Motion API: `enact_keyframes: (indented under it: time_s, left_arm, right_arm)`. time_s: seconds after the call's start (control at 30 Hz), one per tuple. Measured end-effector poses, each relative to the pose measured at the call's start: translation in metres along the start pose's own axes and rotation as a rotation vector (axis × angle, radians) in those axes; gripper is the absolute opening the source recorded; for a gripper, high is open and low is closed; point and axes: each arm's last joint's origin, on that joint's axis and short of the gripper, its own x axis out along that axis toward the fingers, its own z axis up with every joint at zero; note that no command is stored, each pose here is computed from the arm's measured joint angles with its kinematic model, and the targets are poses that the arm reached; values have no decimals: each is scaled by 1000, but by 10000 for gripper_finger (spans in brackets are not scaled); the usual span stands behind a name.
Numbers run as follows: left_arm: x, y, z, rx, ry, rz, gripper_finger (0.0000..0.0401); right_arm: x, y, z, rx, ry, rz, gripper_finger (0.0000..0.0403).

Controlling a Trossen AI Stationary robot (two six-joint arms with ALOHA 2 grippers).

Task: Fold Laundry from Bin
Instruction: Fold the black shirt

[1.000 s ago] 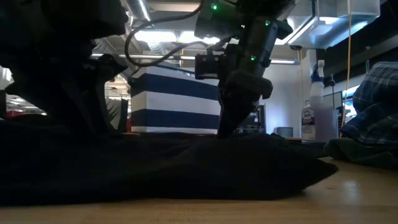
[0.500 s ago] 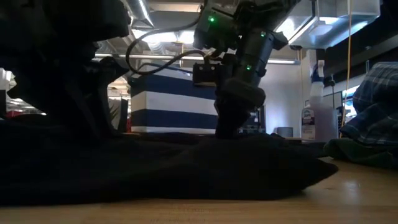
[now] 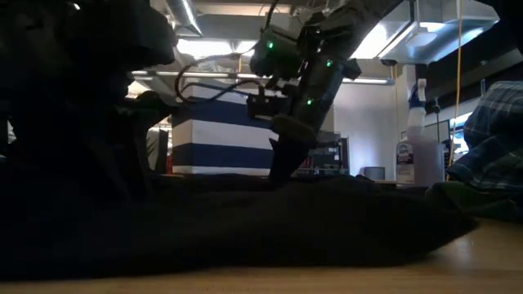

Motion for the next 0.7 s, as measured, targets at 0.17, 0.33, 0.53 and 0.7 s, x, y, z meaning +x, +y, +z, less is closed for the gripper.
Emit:
enact_keyframes:
  time_s: [0.17,0.33,0.53,0.7]
  left_arm:
    - [-3,-7,7,69,-58,-34,94]
    - [-5,-11,12,87,-107,-78,94]
    - [-8,-18,20,93,-195,-173,94]
    - [-10,-22,26,87,-246,-260,94]
  right_arm:
    - [9,-17,-2,39,25,11,5]
    - [13,-28,-2,66,22,19,5]
    - [13,-37,1,86,8,8,5]
    - [13,-49,1,112,3,-11,5]
